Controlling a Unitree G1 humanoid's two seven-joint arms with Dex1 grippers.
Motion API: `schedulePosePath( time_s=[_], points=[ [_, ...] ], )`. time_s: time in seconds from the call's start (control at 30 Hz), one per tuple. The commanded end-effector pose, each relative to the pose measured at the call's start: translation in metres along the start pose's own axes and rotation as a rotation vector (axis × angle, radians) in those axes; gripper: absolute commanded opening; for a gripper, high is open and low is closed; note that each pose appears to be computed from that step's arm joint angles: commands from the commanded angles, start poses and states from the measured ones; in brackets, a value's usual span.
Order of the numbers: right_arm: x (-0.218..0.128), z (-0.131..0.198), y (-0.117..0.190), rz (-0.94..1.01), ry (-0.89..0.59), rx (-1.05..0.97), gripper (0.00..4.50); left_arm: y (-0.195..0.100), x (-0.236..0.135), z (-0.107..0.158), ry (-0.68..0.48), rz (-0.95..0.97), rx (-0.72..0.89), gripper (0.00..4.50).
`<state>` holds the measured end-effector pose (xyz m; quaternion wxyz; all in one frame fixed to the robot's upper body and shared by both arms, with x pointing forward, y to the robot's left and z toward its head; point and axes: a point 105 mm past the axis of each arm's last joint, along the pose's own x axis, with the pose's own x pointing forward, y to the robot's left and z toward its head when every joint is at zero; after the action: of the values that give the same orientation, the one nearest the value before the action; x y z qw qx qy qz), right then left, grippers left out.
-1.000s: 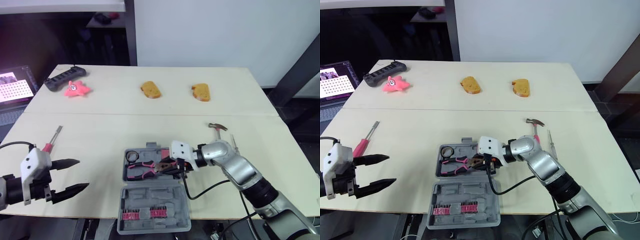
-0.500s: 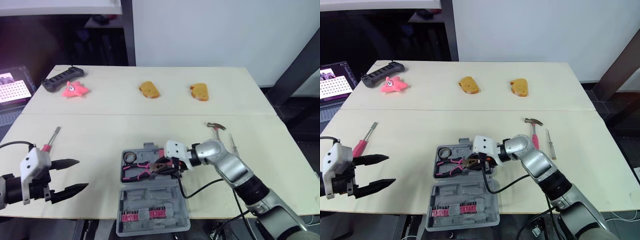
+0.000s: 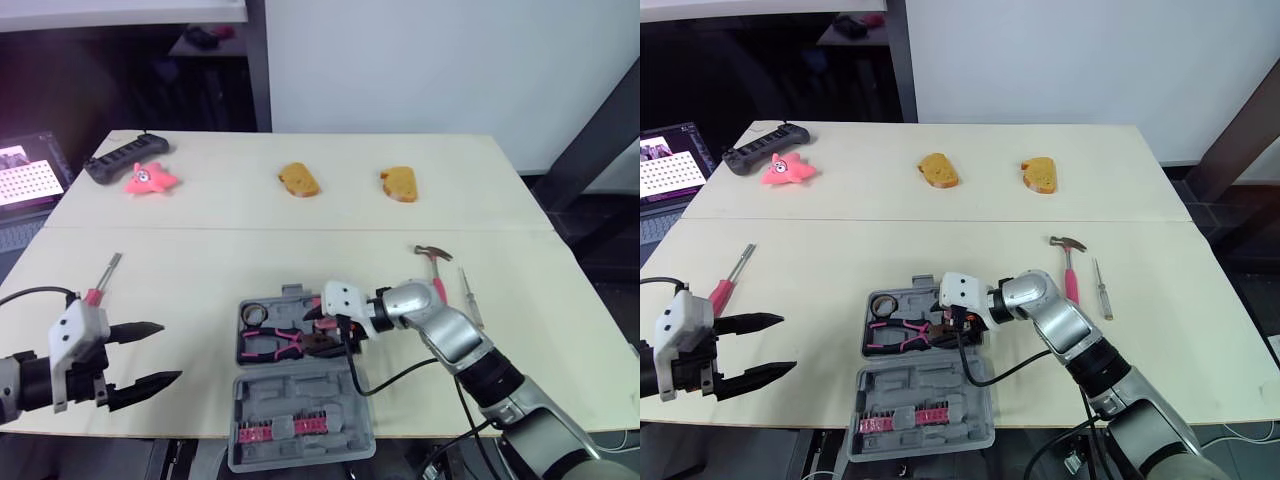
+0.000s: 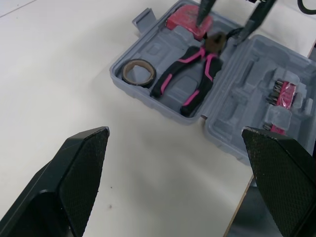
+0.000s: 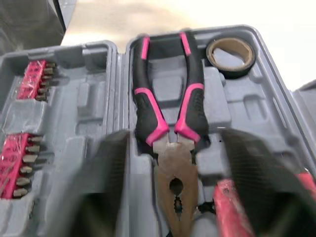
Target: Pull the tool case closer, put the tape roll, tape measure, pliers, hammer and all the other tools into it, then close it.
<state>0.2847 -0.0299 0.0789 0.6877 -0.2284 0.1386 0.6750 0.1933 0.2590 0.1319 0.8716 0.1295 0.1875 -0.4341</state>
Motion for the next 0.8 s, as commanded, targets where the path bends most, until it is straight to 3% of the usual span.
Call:
schedulePosePath(
  time_s=[0.03,0.27,0.37,0.6,0.8],
  points=[
    [-0.015,0.027,-0.002,-0.013,-0.083,-0.054,4.44,-0.004,0.001,0.007,-0.024,-0.009,0.036,4.5],
    [-0.019,0.042,0.003,0.003,-0.164,0.002,4.44,-0.014,0.001,0.006,-0.092,0.024,0.028,4.5],
    [-0.01,0.043,0.001,0.004,-0.171,0.023,3.67,-0.021,0.002,-0.001,-0.09,0.034,0.014,4.5],
    [0.018,0.029,-0.002,0.01,-0.119,0.036,0.05,-0.031,0.004,-0.007,-0.09,0.057,-0.002,4.5],
    [0.034,0.011,-0.005,-0.006,-0.083,0.094,0.05,-0.032,0.002,-0.009,-0.083,0.078,0.001,4.5]
  ],
)
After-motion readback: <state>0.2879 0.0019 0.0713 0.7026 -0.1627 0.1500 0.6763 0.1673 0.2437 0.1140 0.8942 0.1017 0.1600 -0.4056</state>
